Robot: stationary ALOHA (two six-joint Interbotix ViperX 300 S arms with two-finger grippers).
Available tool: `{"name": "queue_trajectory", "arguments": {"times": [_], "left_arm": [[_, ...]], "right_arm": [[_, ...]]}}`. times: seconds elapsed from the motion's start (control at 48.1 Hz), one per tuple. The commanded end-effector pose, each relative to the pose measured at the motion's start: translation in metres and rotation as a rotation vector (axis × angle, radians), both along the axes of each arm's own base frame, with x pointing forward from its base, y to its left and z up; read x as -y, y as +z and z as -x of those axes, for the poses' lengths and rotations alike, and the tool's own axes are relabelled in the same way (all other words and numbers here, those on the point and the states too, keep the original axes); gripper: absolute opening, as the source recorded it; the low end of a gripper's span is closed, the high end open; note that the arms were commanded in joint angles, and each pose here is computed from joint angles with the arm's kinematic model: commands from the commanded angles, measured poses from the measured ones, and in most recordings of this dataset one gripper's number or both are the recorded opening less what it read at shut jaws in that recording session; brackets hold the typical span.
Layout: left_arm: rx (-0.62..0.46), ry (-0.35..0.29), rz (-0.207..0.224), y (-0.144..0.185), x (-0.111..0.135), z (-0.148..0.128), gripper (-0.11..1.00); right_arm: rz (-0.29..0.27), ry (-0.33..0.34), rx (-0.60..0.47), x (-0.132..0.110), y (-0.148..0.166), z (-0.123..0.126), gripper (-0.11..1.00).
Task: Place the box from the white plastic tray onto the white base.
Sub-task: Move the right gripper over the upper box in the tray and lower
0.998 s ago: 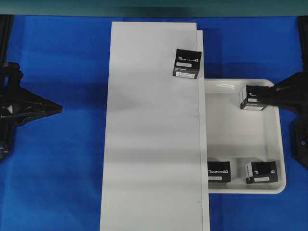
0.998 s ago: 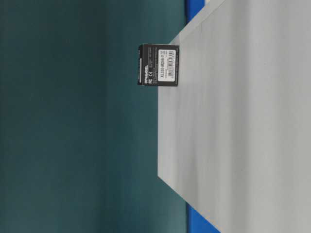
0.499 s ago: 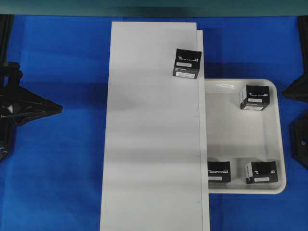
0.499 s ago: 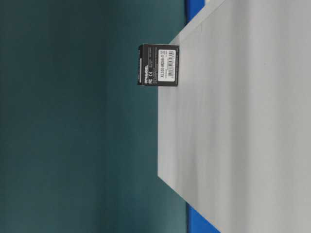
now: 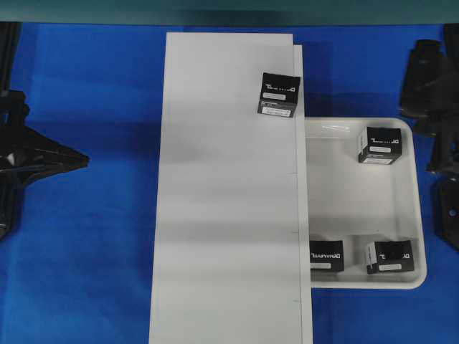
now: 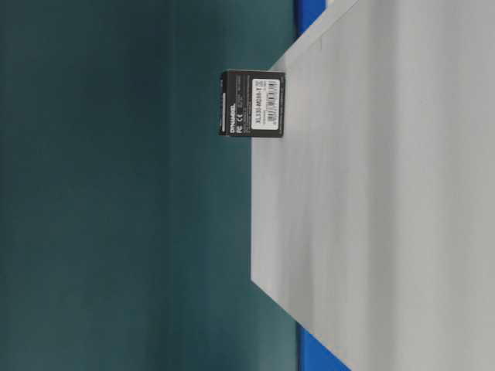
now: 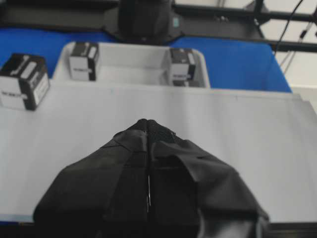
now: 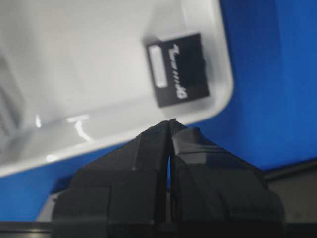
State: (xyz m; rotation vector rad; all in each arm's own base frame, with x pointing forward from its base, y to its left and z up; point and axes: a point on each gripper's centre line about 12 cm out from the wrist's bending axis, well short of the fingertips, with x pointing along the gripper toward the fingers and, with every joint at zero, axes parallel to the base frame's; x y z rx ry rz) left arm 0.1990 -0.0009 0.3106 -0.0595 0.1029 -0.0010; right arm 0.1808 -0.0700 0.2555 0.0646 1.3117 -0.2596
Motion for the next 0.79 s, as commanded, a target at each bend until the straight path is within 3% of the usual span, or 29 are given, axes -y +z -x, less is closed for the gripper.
{"name": "queue_trajectory", "arguments": {"times": [0.0, 0.145, 0.249, 0.312, 0.436, 0.561, 0.769], "left_arm": [[0.032, -0.002, -0.001, 0.012, 0.0, 0.0, -0.07], [0.041, -0.002, -0.001, 0.014, 0.0, 0.001, -0.07], [0.041, -0.002, -0.001, 0.014, 0.0, 0.001, -0.07], [0.04, -0.002, -0.001, 0.014, 0.0, 0.001, -0.07], [0.034, -0.001, -0.001, 0.014, 0.0, 0.001, -0.07], [0.021, -0.001, -0.001, 0.012, 0.0, 0.002, -0.07], [0.025, -0.001, 0.0, 0.013, 0.0, 0.002, -0.07]], "right_arm": [[-0.002, 0.006, -0.04, 0.005, -0.009, -0.002, 0.03], [-0.008, 0.009, -0.073, 0.011, -0.02, -0.005, 0.08], [-0.015, 0.009, -0.089, 0.013, -0.028, -0.007, 0.18], [-0.021, 0.009, -0.103, 0.014, -0.033, -0.008, 0.3], [-0.035, 0.01, -0.139, 0.014, -0.05, -0.007, 0.68], [-0.014, 0.057, -0.105, 0.014, -0.059, -0.011, 0.96], [0.001, 0.115, -0.095, 0.015, -0.075, -0.012, 1.0]]}}
